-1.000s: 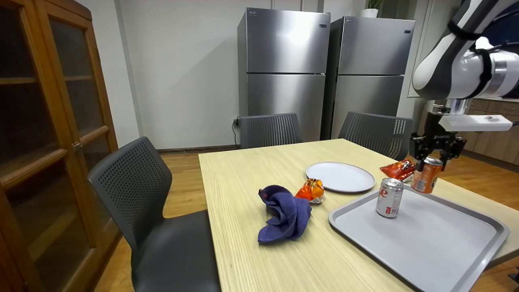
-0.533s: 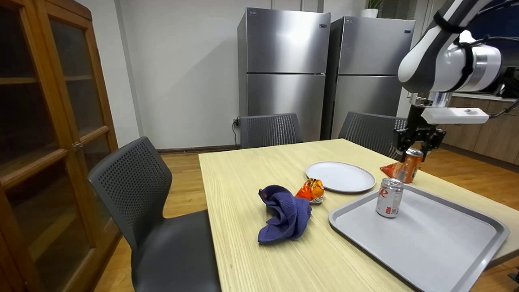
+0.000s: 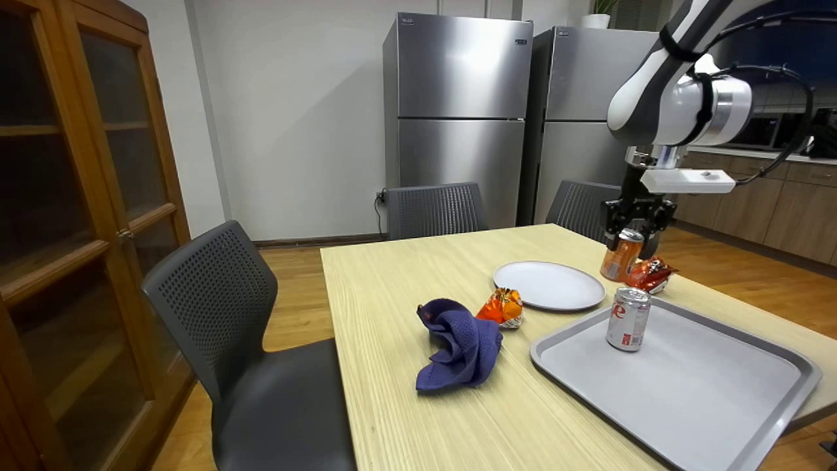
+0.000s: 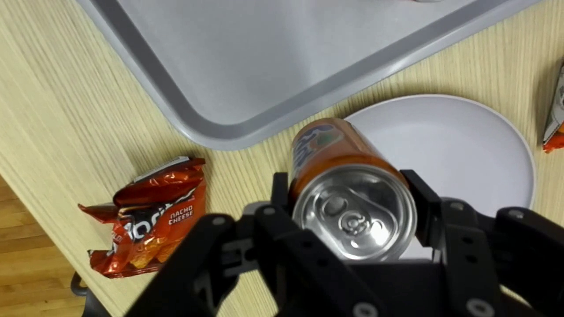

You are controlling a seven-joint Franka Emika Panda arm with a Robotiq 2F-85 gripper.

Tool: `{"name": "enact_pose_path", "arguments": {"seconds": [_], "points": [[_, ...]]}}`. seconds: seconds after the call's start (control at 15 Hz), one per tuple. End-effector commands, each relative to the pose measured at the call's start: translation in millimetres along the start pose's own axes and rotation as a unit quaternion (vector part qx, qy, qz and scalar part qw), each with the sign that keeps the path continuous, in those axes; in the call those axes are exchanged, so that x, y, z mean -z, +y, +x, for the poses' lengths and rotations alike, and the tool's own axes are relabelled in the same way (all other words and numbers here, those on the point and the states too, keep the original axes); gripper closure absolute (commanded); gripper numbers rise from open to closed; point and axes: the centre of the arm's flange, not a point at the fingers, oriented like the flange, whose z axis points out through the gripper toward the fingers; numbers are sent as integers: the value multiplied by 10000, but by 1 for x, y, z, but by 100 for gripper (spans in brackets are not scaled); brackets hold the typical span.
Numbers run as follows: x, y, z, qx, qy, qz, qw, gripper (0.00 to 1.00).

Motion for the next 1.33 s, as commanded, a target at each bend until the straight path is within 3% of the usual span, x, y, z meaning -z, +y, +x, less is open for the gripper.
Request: {"name": "enact_pose_path", "arguments": {"seconds": [0.0, 0.6, 1.27], "points": [[-8, -1, 50, 180, -139, 72, 9997, 62], [-35, -2, 117, 371, -325, 98, 9987, 62], [-71, -3, 152, 339, -481, 73, 9982, 62]]}}
